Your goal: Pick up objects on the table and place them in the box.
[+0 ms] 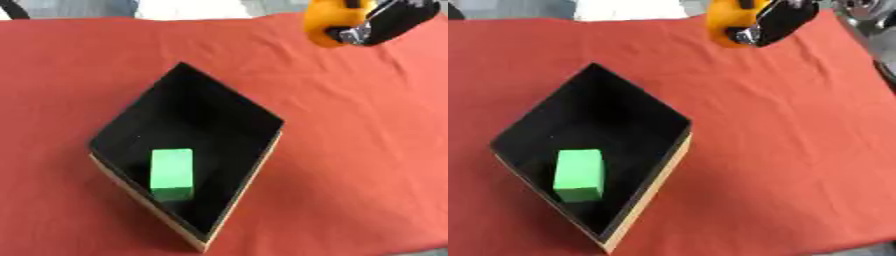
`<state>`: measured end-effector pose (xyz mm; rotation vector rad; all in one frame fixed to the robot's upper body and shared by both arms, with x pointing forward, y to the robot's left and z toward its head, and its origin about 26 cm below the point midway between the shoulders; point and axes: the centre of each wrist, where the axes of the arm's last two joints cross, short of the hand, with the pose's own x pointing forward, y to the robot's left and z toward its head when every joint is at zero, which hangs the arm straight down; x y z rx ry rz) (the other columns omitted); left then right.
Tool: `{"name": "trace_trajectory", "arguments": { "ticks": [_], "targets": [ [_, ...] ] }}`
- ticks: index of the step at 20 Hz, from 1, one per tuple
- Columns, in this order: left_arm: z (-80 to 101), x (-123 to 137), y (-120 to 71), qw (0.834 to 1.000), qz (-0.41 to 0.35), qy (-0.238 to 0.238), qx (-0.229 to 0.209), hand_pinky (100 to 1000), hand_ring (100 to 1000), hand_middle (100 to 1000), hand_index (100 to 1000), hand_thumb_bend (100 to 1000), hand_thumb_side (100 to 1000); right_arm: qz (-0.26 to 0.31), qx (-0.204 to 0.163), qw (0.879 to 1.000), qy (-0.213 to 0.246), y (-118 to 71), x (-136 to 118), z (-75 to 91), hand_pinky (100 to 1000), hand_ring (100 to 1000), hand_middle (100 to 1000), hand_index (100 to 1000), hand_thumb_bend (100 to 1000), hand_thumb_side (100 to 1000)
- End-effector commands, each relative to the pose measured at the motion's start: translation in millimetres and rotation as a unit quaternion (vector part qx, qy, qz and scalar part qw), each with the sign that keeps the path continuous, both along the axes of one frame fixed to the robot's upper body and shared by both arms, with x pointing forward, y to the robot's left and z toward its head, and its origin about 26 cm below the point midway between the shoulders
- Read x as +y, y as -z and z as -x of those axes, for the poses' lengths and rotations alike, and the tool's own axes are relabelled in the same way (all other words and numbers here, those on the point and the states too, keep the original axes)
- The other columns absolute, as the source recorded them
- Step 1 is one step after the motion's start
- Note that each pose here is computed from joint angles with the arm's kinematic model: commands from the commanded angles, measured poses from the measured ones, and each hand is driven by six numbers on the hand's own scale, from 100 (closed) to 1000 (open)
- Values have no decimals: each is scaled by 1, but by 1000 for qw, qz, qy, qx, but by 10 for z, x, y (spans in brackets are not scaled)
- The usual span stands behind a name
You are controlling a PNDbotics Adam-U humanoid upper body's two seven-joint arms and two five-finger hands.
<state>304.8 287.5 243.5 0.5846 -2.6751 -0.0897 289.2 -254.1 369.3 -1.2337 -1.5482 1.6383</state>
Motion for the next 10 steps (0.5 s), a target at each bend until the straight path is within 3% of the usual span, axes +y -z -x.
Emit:
{"name": "trace_trajectory", "arguments": {
  "ticks": [1,10],
  "targets": [
    [28,4,-60,1000,-7,1,-11,538,816,695,804,100,542,14,-4,998,-55,-94,155,54,190,372,292,355,353,100],
    [29,4,-44,1000,-4,2,-8,538,816,694,803,100,544,61,33,986,-150,-118,625,69,196,378,297,360,320,100]
  ]
}}
